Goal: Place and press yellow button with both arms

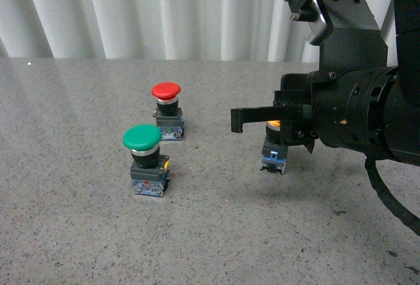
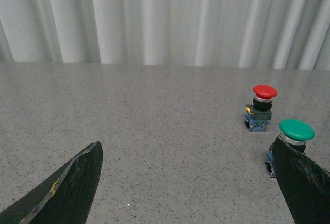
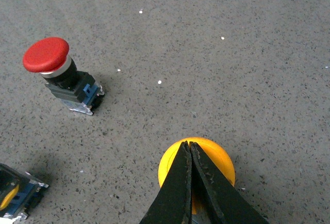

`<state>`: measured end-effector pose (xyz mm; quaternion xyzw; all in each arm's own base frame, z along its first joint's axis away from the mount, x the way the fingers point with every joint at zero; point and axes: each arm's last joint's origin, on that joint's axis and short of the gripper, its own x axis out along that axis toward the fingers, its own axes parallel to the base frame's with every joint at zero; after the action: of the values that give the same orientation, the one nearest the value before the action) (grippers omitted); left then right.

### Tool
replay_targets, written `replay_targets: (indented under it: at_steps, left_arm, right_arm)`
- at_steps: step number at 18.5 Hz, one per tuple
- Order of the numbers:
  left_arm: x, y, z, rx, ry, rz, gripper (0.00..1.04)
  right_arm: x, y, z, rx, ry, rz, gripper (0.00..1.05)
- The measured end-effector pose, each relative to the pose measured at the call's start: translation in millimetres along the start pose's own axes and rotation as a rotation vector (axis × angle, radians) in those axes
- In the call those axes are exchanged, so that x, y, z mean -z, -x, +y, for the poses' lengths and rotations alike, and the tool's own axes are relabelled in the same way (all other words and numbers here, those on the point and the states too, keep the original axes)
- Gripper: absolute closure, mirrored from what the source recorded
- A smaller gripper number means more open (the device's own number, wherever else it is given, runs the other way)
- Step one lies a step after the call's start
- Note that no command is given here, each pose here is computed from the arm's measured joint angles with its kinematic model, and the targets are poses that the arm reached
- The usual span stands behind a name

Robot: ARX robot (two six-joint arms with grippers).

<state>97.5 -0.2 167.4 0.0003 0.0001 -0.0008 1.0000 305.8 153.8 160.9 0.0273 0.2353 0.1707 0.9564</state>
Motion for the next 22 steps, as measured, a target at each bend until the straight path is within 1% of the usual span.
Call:
replay_targets:
  at_steps: [3, 5, 8, 9, 10, 11, 13, 15, 16, 18, 19, 20, 21, 22]
  left_arm:
    - [0, 0, 0, 0.000, 0.000, 0.000, 0.07]
    - [0, 0, 0, 0.000, 0.000, 0.000, 0.07]
    - [0, 0, 0, 0.000, 0.000, 0.000, 0.07]
    - [0, 0, 0, 0.000, 0.000, 0.000, 0.07]
    - [0, 0, 0, 0.000, 0.000, 0.000, 0.07]
    - [0, 0, 0, 0.000, 0.000, 0.000, 0.07]
    - [0, 0, 0, 0.000, 0.000, 0.000, 0.07]
    - [0, 0, 0, 0.000, 0.000, 0.000, 0.07]
    - [0, 0, 0, 0.000, 0.000, 0.000, 0.07]
    - [0, 0, 0, 0.000, 0.000, 0.000, 0.07]
    - [0, 0, 0, 0.000, 0.000, 0.000, 0.07]
    - [0, 0, 0, 0.000, 0.000, 0.000, 0.07]
    - [0, 0, 0, 0.000, 0.000, 0.000, 0.07]
    - [0, 0, 0, 0.001, 0.000, 0.000, 0.07]
  right_arm:
    - [2, -1, -1, 0.000, 0.004, 0.019, 1.03]
    - [1, 1, -1, -0.009, 0.002, 0.002, 1.03]
    - [-6, 13, -3, -0.079, -0.053, -0.104, 1.03]
    - [-16, 21, -1, -0.117, -0.087, -0.180, 1.03]
    - [-34, 34, 2, -0.167, -0.122, -0.278, 1.03]
    - [-47, 46, 4, -0.210, -0.141, -0.345, 1.03]
    - [-57, 65, 6, -0.250, -0.171, -0.398, 1.03]
    - [-47, 82, 1, -0.237, -0.191, -0.372, 1.03]
    - [-43, 90, 0, -0.177, -0.186, -0.390, 1.03]
    - [-25, 122, -17, 0.129, -0.097, -0.443, 1.03]
    - [-9, 145, -38, 0.276, -0.044, -0.432, 1.03]
    - [6, 163, -54, 0.345, -0.013, -0.407, 1.03]
    - [17, 176, -63, 0.365, -0.004, -0.398, 1.03]
    - [28, 187, -71, 0.355, 0.009, -0.374, 1.03]
